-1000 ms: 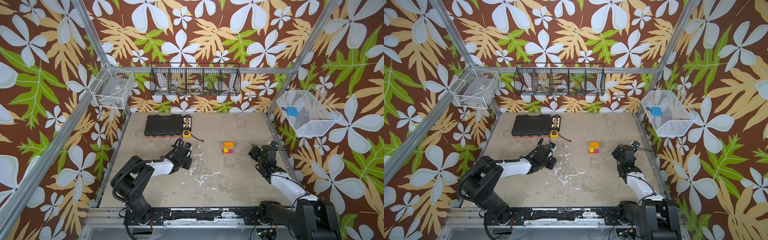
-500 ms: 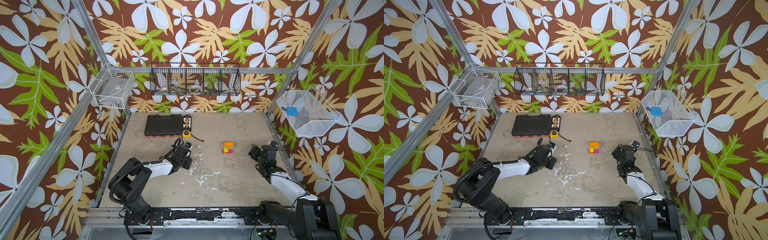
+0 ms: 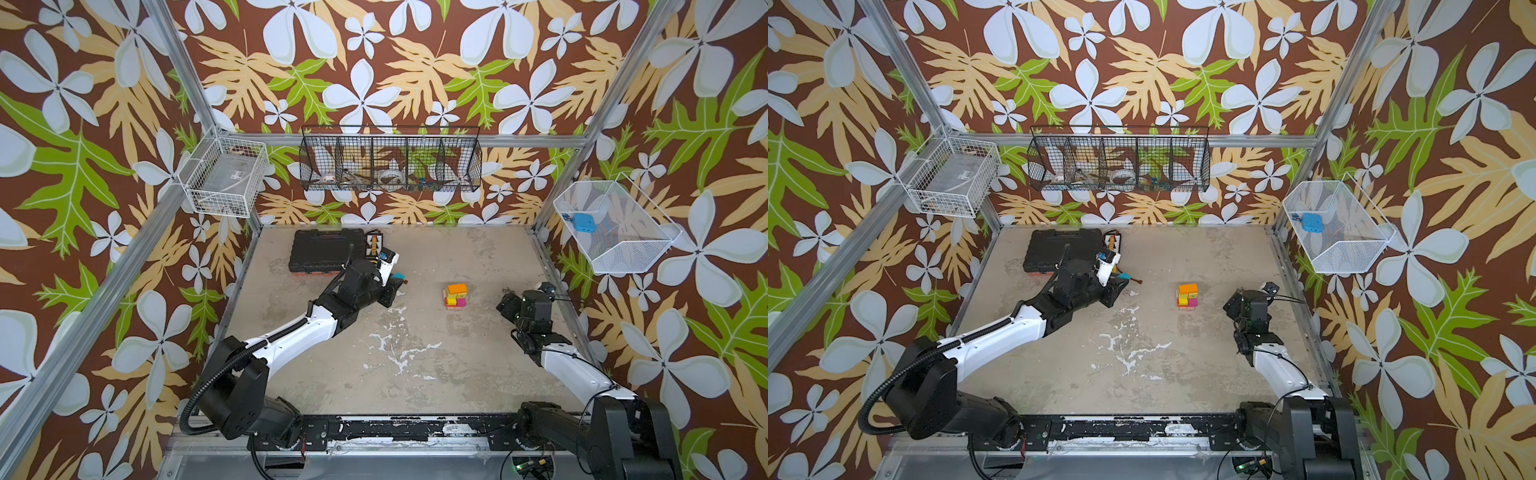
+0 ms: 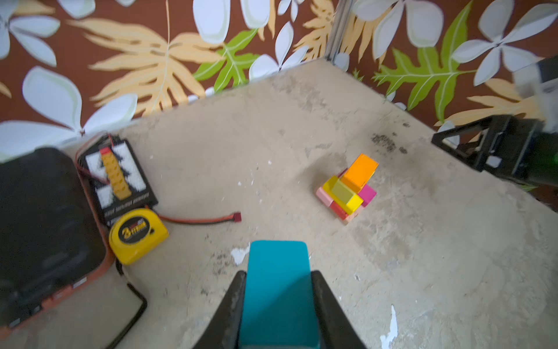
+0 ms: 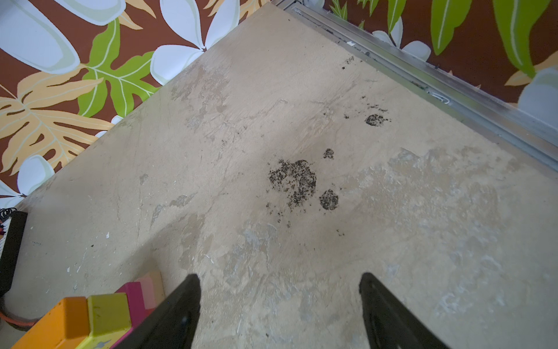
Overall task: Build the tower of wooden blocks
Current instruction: 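Lift and carry the teal block over the tower with the left gripper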
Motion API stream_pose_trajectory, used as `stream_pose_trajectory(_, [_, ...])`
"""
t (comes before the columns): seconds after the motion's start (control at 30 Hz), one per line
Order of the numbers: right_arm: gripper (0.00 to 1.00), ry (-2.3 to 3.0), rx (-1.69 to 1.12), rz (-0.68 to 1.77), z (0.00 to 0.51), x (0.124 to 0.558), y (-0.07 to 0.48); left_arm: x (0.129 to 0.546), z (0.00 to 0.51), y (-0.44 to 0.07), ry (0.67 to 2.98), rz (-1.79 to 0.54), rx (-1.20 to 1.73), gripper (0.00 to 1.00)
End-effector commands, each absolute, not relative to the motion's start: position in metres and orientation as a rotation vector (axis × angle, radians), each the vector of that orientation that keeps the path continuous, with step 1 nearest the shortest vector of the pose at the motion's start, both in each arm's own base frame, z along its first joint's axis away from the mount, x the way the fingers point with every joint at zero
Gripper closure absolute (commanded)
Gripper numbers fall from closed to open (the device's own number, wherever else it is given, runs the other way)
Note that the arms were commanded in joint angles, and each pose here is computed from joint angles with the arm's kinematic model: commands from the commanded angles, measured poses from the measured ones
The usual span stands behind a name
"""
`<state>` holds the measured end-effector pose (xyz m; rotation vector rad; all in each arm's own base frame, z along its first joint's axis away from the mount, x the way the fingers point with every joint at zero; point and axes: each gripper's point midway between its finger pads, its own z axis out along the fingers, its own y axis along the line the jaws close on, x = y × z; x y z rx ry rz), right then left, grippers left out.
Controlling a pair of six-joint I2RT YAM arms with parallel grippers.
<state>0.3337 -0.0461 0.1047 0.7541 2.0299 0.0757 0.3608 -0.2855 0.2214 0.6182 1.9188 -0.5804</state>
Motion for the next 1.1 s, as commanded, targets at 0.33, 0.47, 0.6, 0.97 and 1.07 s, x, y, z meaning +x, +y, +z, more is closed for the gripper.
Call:
stream_pose_trajectory(0.33, [0.18, 2.011, 0.746, 0.071, 0.112, 0.340, -0.048, 0.378, 0.281, -0.347, 1.685, -0.675, 0.951, 1.00])
stream_pose_trajectory(0.47, [0.18, 2.011, 0.748, 0.071, 0.111, 0.340, -0.048, 0.382, 0.278, -0.366, 1.629, -0.698, 1.063, 1.00])
stream_pose_trajectory(0.6, [0.18, 2.022, 0.748, 0.068, 0.110, 0.341, -0.047, 0.389, 0.260, -0.384, 1.628, -0.720, 1.182, 1.00])
stream_pose_trajectory(0.97, [0.19, 2.019, 0.743, 0.074, 0.110, 0.340, -0.046, 0.422, 0.196, -0.432, 1.806, -0.729, 1.426, 1.00])
stream_pose_trajectory(1.07, [0.19, 2.021, 0.742, 0.074, 0.110, 0.340, -0.046, 0.413, 0.177, -0.446, 1.805, -0.628, 1.501, 1.00])
